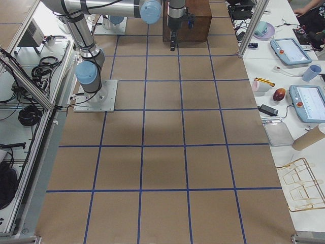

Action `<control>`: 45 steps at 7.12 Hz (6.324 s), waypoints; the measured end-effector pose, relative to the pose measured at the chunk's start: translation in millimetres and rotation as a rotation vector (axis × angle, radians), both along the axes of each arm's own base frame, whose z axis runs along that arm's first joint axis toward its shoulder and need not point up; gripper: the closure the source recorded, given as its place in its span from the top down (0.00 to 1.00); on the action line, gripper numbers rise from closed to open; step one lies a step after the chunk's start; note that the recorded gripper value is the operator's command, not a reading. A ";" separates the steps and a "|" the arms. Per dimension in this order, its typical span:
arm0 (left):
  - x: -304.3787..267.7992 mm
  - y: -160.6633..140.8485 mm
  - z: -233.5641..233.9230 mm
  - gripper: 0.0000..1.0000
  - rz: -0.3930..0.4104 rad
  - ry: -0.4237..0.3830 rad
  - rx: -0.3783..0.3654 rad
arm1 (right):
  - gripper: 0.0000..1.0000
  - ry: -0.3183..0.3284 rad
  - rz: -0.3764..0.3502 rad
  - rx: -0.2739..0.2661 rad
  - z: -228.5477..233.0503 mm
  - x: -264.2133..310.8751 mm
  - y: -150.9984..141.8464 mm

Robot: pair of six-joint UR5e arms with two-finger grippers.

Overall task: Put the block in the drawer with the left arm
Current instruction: 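Pull the drawer open outward with the left gripper, then release the handle and move the left gripper toward the yellow cube, then lower the left gripper and grasp the yellow cube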

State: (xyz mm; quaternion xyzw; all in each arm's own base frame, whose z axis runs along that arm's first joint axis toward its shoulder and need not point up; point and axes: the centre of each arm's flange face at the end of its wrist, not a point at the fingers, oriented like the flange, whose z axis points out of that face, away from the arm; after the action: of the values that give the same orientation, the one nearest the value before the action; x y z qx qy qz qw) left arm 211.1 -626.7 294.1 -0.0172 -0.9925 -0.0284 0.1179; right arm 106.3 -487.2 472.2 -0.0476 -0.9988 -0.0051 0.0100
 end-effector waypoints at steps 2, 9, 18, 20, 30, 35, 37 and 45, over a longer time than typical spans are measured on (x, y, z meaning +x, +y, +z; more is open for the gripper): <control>17.3 3.7 3.2 0.84 0.015 -0.017 0.000 | 1.00 0.000 0.000 0.000 0.0 0.0 0.0; 40.4 8.0 1.2 0.84 0.026 -0.054 0.004 | 1.00 0.000 0.000 0.000 0.1 0.0 0.0; 64.0 18.9 11.2 0.85 0.054 -0.102 -0.002 | 1.00 0.000 0.000 0.000 0.0 0.0 0.0; 66.3 21.1 12.5 1.00 0.059 -0.106 0.000 | 1.00 0.000 0.000 0.000 0.1 0.0 0.0; 116.3 18.8 75.4 1.00 0.120 -0.168 -0.074 | 1.00 0.000 0.000 0.000 0.0 0.0 0.0; 171.5 -39.9 54.1 1.00 0.113 -0.230 -0.109 | 1.00 0.000 0.000 0.000 0.0 0.0 0.0; 191.4 -63.5 33.9 1.00 0.084 -0.239 -0.123 | 1.00 0.000 0.000 0.000 0.0 0.0 0.0; 240.8 -118.7 -28.6 1.00 -0.007 -0.314 -0.201 | 1.00 0.000 0.000 0.000 0.0 0.0 0.0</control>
State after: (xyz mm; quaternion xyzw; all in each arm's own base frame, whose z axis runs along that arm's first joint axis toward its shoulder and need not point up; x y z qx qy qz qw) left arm 451.9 -745.4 265.5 -0.0276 -0.9965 0.0682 -0.0406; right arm 106.3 -487.2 472.2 -0.0475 -0.9988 -0.0051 0.0099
